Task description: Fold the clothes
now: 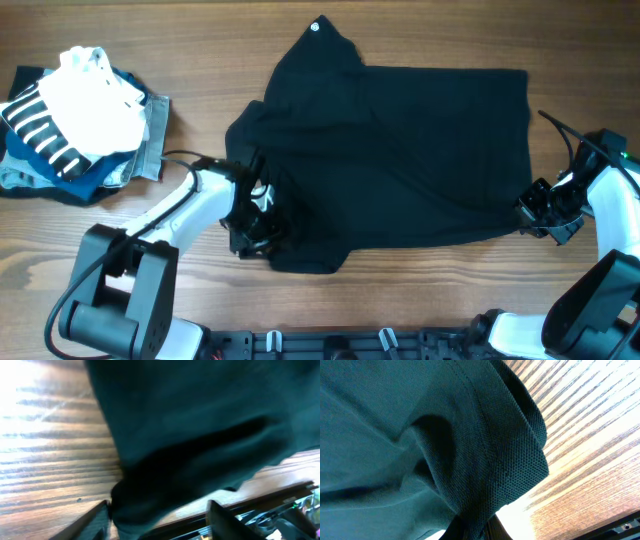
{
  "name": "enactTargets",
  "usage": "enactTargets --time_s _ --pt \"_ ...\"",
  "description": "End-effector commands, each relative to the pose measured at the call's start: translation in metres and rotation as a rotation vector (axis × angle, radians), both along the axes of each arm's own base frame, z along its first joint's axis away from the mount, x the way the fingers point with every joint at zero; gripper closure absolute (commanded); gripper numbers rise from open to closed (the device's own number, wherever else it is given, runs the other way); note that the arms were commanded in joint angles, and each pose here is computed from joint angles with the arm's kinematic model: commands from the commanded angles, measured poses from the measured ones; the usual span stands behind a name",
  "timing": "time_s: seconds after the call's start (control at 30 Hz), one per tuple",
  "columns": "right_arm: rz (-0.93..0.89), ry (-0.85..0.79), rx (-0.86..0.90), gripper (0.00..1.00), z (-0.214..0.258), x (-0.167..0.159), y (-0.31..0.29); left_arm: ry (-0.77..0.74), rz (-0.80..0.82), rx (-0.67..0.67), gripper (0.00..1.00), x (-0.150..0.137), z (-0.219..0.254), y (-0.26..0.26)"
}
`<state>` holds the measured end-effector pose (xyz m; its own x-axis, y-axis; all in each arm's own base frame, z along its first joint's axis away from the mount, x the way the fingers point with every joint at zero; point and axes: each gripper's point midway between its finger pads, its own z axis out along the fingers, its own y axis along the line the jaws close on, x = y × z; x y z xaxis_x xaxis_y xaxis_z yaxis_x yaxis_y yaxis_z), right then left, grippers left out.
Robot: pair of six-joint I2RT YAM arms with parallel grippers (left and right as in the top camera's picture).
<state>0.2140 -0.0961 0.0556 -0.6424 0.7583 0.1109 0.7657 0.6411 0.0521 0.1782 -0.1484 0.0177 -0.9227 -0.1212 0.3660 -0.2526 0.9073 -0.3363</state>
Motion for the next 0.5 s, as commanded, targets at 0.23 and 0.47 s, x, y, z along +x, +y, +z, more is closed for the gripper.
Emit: enactTargets --time_s 0.23,0.47 --pt "0.016 -0.035 0.0 0.94 0.004 0.006 -0.001 0.106 0.065 -0.104 0.96 -0.017 0.001 -0.017" --pt "0.033 -0.034 0.002 0.96 0.004 0.005 -0.001 0.052 0.089 -0.206 0.96 0.003 0.022 -0.013"
